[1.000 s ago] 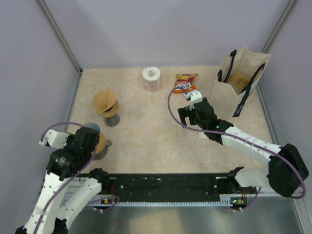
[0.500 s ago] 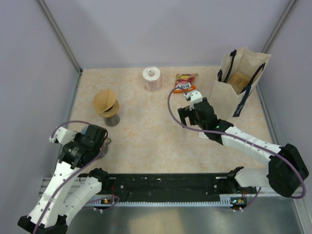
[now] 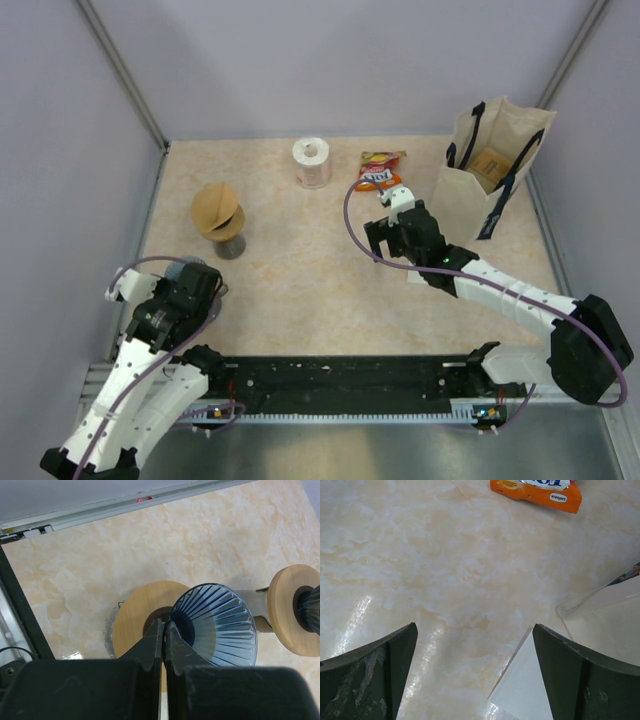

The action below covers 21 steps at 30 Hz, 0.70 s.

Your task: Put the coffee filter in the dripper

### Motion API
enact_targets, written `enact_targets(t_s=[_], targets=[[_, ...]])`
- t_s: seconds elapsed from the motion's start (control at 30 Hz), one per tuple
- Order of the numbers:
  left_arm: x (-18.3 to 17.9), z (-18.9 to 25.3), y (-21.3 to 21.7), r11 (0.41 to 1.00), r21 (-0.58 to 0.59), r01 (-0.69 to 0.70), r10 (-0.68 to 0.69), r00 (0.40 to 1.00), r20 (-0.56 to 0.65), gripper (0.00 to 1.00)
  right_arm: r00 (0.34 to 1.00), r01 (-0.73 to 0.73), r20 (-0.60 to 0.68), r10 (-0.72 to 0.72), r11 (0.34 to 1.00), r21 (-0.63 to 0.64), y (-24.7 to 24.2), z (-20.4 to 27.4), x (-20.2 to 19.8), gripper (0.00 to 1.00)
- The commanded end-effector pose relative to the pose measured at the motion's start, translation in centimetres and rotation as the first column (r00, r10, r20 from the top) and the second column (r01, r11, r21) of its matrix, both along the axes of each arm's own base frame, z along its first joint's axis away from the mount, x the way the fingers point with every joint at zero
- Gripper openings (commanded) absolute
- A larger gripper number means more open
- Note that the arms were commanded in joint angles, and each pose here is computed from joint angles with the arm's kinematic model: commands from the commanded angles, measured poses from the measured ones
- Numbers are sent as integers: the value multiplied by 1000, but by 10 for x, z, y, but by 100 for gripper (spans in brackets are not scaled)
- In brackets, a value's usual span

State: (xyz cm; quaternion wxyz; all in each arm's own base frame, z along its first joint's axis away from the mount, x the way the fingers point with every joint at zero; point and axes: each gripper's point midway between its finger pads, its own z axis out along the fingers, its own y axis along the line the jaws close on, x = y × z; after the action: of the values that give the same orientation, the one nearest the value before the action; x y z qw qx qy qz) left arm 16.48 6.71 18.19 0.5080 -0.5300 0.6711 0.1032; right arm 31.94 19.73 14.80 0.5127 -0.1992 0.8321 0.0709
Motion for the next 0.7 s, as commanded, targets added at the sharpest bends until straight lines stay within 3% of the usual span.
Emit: enact_targets(t_s=[0.0, 0.23, 0.67], targets=[[17, 4, -5, 1000, -16, -2, 4, 996, 86, 0, 999, -4, 53, 2, 999, 34, 4, 24, 10, 99], [-6, -16, 1, 993, -76, -85, 88, 996, 32, 0, 998, -5, 59, 3, 999, 36, 4, 26, 9, 99], [-19, -52, -7, 984, -158, -83, 80, 996, -27, 0, 999, -18, 50, 15, 999, 45, 7, 25, 8, 99]])
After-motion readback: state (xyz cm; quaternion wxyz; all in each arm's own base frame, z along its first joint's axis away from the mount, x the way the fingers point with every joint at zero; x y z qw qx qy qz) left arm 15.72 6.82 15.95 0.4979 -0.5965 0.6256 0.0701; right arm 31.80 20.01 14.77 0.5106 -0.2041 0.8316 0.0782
